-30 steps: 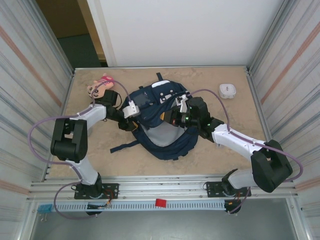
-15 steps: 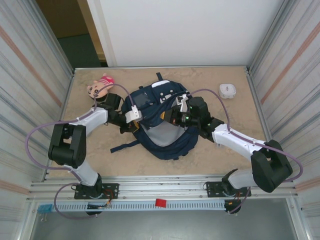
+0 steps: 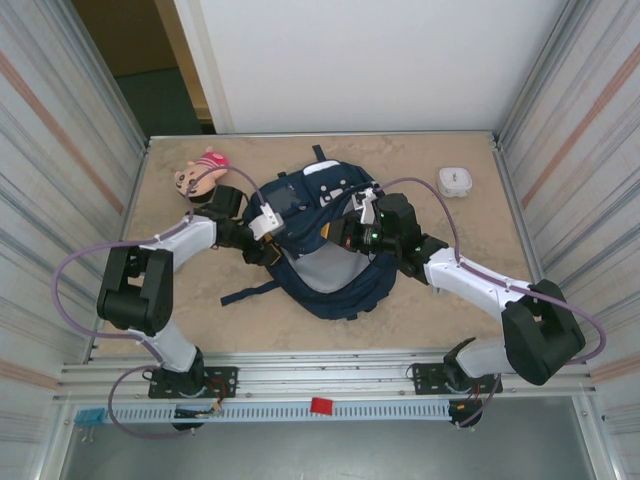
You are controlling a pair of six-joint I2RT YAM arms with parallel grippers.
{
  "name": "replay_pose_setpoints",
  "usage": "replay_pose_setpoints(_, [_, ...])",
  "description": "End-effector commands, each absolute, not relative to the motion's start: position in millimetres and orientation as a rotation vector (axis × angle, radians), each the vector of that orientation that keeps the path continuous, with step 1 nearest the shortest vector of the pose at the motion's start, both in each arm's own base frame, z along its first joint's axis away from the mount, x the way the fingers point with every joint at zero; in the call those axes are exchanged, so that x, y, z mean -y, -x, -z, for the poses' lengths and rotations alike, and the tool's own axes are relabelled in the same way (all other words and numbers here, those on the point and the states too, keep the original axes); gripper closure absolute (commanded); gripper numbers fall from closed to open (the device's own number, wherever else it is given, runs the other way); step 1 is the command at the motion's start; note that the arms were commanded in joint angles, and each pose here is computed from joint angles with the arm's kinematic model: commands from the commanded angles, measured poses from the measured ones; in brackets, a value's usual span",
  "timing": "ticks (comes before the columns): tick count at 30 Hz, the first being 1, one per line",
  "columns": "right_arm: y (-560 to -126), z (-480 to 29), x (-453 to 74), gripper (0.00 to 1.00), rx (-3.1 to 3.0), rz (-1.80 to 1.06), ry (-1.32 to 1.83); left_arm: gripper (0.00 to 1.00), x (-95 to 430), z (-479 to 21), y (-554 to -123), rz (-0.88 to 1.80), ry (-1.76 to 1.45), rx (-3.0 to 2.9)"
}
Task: Pack the student bag
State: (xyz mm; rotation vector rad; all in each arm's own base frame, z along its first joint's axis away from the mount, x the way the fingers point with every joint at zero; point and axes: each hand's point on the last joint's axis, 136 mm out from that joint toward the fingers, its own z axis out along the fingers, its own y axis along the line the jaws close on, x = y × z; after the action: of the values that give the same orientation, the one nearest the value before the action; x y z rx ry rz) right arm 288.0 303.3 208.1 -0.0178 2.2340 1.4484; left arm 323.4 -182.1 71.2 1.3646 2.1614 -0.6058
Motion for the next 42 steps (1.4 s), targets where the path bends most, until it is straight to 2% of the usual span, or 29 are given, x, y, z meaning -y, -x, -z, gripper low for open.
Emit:
replay_pose_setpoints(1, [-299, -219, -298, 0.97, -2.172, -1.435, -0.029, 0.53, 191, -69, -323, 0.62, -1.348, -2.171])
replay_pose_setpoints(3, [-298, -217, -297, 0.97, -2.176, -1.433, -0.032, 0.79, 187, -62, -330, 0.554, -1.313, -2.207])
replay_pose_setpoints(4, [-298, -217, -297, 0.97, -2.175, -1.431, -0.035, 0.87, 186, -61, -331, 0.541, -1.305, -2.216])
replay_pose_setpoints(7, [-298, -206, -290, 0.96, -2.214, -1.389, -0.088, 0.99, 185, -66, -327, 0.546, -1.292, -2.217])
replay_pose_setpoints(8, [-298, -199, -286, 0.92, -2.248, -1.365, -0.123, 1.0, 185, -68, -324, 0.552, -1.287, -2.214])
replay_pose_setpoints(9, [-295, -192, -284, 0.84, -2.284, -1.354, -0.145, 1.0, 185, -69, -320, 0.557, -1.282, -2.212])
replay_pose_setpoints(12, [-275, -167, -266, 0.51, -2.411, -1.269, -0.219, 1.0, 183, -69, -314, 0.548, -1.274, -2.201])
replay_pose_setpoints(14, [-260, -150, -244, 0.43, -2.501, -1.183, -0.3, 1.0, 181, -67, -312, 0.546, -1.275, -2.204])
replay_pose_setpoints(16, [-243, -143, -221, 0.4, -2.568, -1.113, -0.364, 1.0, 181, -66, -310, 0.554, -1.283, -2.207])
replay_pose_setpoints(19, [-224, -154, -197, 0.44, -2.58, -1.019, -0.345, 1.0, 181, -65, -309, 0.554, -1.299, -2.203])
replay_pose_setpoints(22, [-212, -187, -189, 0.5, -2.503, -1.021, -0.259, 1.0, 181, -66, -309, 0.554, -1.313, -2.202])
replay_pose_setpoints(27, [-225, -208, -220, 0.59, -2.41, -1.099, -0.123, 1.0, 182, -69, -306, 0.561, -1.338, -2.198])
replay_pose_setpoints(30, [-253, -191, -251, 0.67, -2.413, -1.115, -0.125, 1.0, 183, -69, -302, 0.559, -1.351, -2.207])
replay_pose_setpoints(34, [-293, -161, -277, 0.7, -2.404, -1.099, -0.187, 1.0, 183, -62, -297, 0.546, -1.372, -2.232])
replay_pose_setpoints(36, [-310, -140, -285, 0.74, -2.419, -1.062, -0.215, 1.0, 184, -58, -293, 0.554, -1.38, -2.25])
replay_pose_setpoints(38, [-320, -113, -284, 0.79, -2.464, -0.984, -0.277, 1.0, 188, -55, -288, 0.554, -1.409, -2.259])
replay_pose_setpoints(42, [-323, -77, -285, 0.79, -2.471, -0.96, -0.378, 1.0, 199, -55, -271, 0.594, -1.476, -2.262])
